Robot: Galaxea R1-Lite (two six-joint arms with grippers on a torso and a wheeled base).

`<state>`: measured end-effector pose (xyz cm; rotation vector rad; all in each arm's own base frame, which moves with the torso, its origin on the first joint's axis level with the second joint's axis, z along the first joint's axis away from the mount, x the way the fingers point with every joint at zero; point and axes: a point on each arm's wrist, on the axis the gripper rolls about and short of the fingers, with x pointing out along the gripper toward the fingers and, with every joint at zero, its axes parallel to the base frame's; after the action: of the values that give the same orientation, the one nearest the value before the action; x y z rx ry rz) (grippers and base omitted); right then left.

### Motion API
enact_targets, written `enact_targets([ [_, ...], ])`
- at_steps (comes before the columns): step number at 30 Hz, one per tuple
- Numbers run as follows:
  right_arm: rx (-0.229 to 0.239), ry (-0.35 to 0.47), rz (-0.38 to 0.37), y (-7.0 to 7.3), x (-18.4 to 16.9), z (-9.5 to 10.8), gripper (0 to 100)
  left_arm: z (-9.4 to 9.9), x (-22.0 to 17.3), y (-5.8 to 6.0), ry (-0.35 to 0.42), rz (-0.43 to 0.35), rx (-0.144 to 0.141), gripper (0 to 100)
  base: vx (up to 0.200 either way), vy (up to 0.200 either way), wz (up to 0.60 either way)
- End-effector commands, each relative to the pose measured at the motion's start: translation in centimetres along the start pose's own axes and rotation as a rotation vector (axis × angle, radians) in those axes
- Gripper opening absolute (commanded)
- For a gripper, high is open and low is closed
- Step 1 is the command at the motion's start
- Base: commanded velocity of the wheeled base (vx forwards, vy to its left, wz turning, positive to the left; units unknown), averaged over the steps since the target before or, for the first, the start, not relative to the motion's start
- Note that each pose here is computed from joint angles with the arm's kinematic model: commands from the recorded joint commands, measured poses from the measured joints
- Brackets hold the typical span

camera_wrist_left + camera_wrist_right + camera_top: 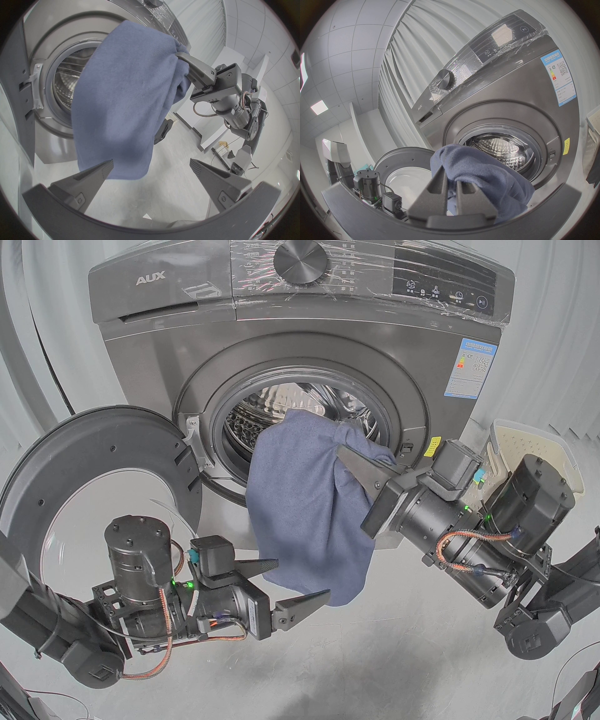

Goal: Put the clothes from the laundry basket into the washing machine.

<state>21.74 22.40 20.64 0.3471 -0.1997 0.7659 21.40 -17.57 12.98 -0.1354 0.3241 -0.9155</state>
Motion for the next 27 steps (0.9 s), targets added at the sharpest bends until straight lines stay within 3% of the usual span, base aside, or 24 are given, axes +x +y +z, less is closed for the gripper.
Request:
enact_targets([
  [1, 0.001, -0.002, 0.002, 0.1, -0.1, 0.1, 0, -1.2, 1.7, -0.2, 0.027, -0.025, -0.002, 100, 0.000, 0.000, 0.00],
  [7, 0.002, 0.004, 0.001, 0.0, 0.0, -0.1, 0, -1.6, 2.6, -1.4, 0.025, -0.081, 0.017, 100, 0.000, 0.000, 0.00],
  [14, 0.006, 0.010, 0.013, 0.5, 0.0, -0.4, 0, -2.9, 6.0, -0.7, -0.008, -0.086, 0.034, 100, 0.000, 0.000, 0.00],
  [18, 0.007, 0.007, 0.007, 0.5, 0.0, -0.3, 0, -4.1, 8.1, -1.2, -0.018, -0.112, 0.044, 100, 0.000, 0.000, 0.00],
  [24, 0.009, -0.007, 0.005, 0.5, 0.0, -0.2, 0, -5.0, 11.0, -0.8, -0.058, -0.057, 0.050, 100, 0.000, 0.000, 0.00],
  [27, 0.009, -0.009, 0.006, 0.5, -0.1, -0.2, 0, -4.5, 12.3, 0.0, -0.114, 0.025, 0.050, 100, 0.000, 0.000, 0.00],
])
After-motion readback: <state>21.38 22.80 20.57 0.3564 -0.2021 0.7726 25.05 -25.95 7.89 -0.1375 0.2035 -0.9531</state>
